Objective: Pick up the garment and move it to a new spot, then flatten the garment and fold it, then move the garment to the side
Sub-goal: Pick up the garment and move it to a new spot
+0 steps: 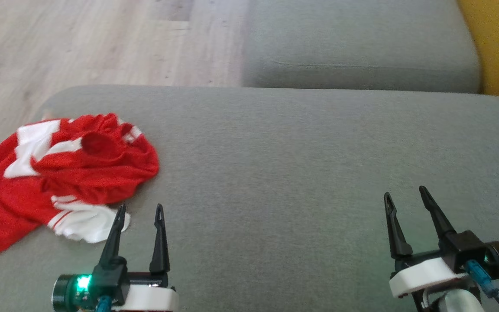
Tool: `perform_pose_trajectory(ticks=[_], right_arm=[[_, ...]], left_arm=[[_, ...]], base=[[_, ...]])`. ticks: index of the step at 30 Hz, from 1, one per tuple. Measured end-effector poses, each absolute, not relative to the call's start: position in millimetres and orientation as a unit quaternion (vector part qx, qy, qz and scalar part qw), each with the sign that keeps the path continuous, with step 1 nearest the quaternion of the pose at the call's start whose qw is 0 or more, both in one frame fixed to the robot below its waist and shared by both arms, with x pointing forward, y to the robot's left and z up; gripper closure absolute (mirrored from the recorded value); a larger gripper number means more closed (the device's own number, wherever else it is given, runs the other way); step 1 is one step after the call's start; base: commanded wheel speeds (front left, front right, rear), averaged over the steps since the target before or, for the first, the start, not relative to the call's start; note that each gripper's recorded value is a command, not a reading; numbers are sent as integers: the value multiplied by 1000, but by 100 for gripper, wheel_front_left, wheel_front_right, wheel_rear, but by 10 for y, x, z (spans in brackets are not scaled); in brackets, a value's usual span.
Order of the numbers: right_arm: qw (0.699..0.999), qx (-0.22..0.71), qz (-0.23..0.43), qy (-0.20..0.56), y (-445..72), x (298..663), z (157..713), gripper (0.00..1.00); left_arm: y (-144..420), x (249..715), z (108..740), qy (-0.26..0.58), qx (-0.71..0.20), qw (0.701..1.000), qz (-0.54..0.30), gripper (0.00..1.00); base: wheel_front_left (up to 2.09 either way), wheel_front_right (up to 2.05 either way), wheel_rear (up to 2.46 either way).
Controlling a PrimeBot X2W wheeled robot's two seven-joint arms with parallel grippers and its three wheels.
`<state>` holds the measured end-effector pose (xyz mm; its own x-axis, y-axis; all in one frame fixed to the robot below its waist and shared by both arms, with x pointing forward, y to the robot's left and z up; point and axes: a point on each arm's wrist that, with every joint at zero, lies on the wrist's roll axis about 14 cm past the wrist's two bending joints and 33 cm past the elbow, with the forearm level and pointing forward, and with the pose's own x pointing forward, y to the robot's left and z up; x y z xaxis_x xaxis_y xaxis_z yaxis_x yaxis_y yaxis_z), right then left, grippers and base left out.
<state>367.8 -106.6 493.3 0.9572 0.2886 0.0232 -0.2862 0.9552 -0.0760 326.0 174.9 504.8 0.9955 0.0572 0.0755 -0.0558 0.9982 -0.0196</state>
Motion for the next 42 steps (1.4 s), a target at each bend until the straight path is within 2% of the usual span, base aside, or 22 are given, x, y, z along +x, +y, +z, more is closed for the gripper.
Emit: perform_pose_trajectory(ticks=[15,29,35,42], right_arm=[[961,-31,275,-16,-175,3736,4918,0],[940,-26,339,-1,272,3731,4805,0],[936,-35,350,11,336,3785,4668,0],[937,-54,346,9,336,4029,4539,0]], left_arm=[[2485,2748,5015,-36,3,987,154,0],[2918,2338,4953,-19,25,971,235,0],[3199,2502,5332,-57,78,963,253,0],[3414,3172,5864,-108,126,962,215,0]], base=[[0,0,0],[0,0,0],[0,0,0],[0,0,0]])
